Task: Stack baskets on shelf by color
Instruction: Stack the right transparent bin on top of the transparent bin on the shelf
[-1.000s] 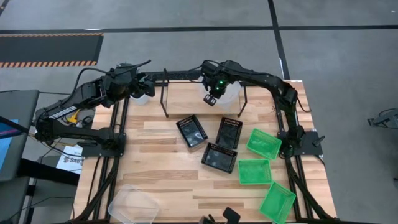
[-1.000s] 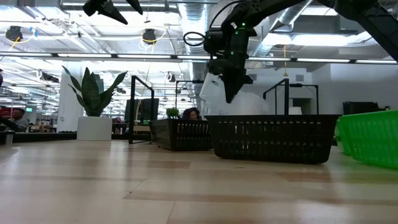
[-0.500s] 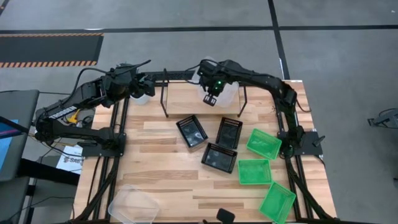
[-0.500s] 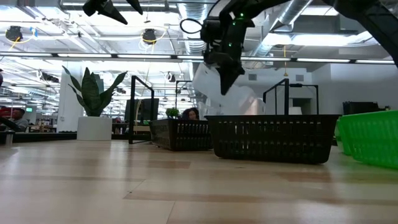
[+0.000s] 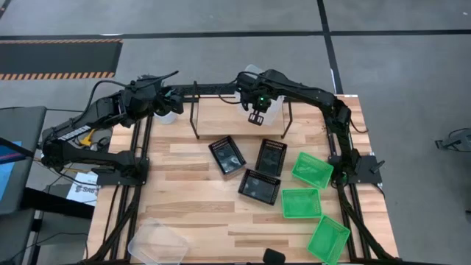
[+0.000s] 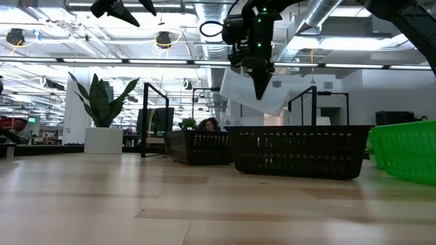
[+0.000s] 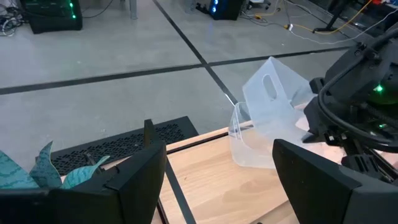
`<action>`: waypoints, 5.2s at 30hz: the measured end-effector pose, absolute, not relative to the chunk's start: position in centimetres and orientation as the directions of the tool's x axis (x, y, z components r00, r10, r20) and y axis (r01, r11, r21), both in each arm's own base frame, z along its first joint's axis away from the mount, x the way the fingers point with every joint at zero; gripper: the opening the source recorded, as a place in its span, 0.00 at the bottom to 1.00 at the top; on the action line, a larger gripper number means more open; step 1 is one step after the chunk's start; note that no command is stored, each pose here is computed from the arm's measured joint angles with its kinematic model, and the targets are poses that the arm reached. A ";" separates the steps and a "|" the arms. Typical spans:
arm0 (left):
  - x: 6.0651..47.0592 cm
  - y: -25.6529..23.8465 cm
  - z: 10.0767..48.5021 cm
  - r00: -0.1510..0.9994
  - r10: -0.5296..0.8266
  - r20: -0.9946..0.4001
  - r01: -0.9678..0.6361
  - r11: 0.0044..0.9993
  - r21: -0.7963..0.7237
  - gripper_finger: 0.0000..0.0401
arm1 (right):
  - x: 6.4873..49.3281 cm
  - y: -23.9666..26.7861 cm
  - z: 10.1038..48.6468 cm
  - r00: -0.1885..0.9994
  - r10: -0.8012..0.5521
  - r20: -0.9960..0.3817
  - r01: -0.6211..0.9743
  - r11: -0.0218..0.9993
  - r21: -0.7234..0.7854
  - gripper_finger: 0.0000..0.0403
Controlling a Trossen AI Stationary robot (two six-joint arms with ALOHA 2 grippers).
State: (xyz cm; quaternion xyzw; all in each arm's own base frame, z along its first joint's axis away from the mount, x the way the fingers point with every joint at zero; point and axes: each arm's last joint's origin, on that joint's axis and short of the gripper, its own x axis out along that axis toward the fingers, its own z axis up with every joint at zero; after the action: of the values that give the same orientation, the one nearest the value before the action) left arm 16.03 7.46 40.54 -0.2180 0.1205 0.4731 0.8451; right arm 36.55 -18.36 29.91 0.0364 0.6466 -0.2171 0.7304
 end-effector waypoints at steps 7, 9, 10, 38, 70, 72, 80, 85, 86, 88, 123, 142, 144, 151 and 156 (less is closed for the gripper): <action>16.0 7.5 40.5 0.517 0.753 -0.408 -0.856 0.458 -0.238 0.71 | 36.5 -18.3 29.9 0.064 -0.266 -0.962 0.362 0.904 -0.226 0.00; 16.0 7.5 40.5 0.516 0.753 -0.408 -0.856 0.458 -0.238 0.71 | 36.5 -18.3 29.9 0.061 -0.265 -0.962 0.361 0.905 -0.226 0.00; 16.0 7.5 40.5 0.516 0.753 -0.408 -0.857 0.458 -0.238 0.71 | 36.5 -18.3 29.9 0.062 -0.265 -0.962 0.361 0.905 -0.225 0.00; 16.0 7.5 40.5 0.514 0.755 -0.408 -0.858 0.459 -0.231 0.71 | 37.3 -18.2 27.5 -0.020 -0.212 -0.977 0.335 0.919 -0.207 0.01; 16.0 7.5 40.6 0.495 0.771 -0.401 -0.869 0.441 -0.224 0.71 | 36.9 -19.3 27.7 -0.143 -0.330 -0.933 0.256 0.898 -0.357 0.01; 16.0 7.5 40.6 0.494 0.771 -0.401 -0.869 0.441 -0.224 0.71 | 36.9 -19.5 27.6 -0.139 -0.318 -0.938 0.262 0.902 -0.344 0.01; 16.0 7.6 40.5 0.495 0.771 -0.401 -0.869 0.441 -0.224 0.71 | 37.2 -19.3 27.6 -0.095 -0.288 -0.953 0.269 0.914 -0.304 0.02; 16.0 7.5 40.5 0.495 0.771 -0.401 -0.869 0.441 -0.224 0.71 | 37.3 -19.3 27.3 -0.096 -0.283 -0.954 0.258 0.919 -0.299 0.03; 16.0 7.6 40.5 0.495 0.771 -0.401 -0.869 0.441 -0.224 0.71 | 37.2 -19.3 27.1 -0.104 -0.279 -0.955 0.255 0.920 -0.297 0.03; 16.0 7.5 40.5 0.495 0.770 -0.401 -0.869 0.442 -0.225 0.71 | 37.2 -19.4 27.1 -0.110 -0.275 -0.955 0.251 0.922 -0.295 0.02; 16.0 7.5 40.5 0.499 0.767 -0.403 -0.866 0.445 -0.225 0.71 | 36.9 -19.6 27.1 -0.125 -0.266 -0.956 0.204 0.936 -0.287 0.11; 16.0 7.5 40.5 0.499 0.767 -0.403 -0.866 0.451 -0.215 0.71 | 36.8 -19.5 27.7 -0.101 -0.222 -0.970 0.212 0.948 -0.239 0.38; 16.0 7.5 40.5 0.498 0.768 -0.403 -0.867 0.450 -0.215 0.71 | 36.8 -19.6 28.5 -0.049 -0.186 -0.981 0.229 0.954 -0.192 0.41; 16.0 7.5 40.5 0.499 0.767 -0.403 -0.867 0.451 -0.215 0.71 | 36.4 -20.1 32.6 0.082 -0.190 -0.978 0.265 0.951 -0.163 0.44; 16.0 7.5 40.5 0.512 0.756 -0.408 -0.859 0.462 -0.221 0.71 | 35.7 -21.0 33.4 0.101 -0.203 -0.974 0.315 0.935 -0.162 0.42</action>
State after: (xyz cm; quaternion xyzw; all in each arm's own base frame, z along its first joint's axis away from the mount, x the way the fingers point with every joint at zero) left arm 16.02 7.50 40.52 -0.2022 0.1272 0.4774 0.8456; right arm 35.73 -20.96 33.38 0.0432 0.6473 -0.1746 0.7407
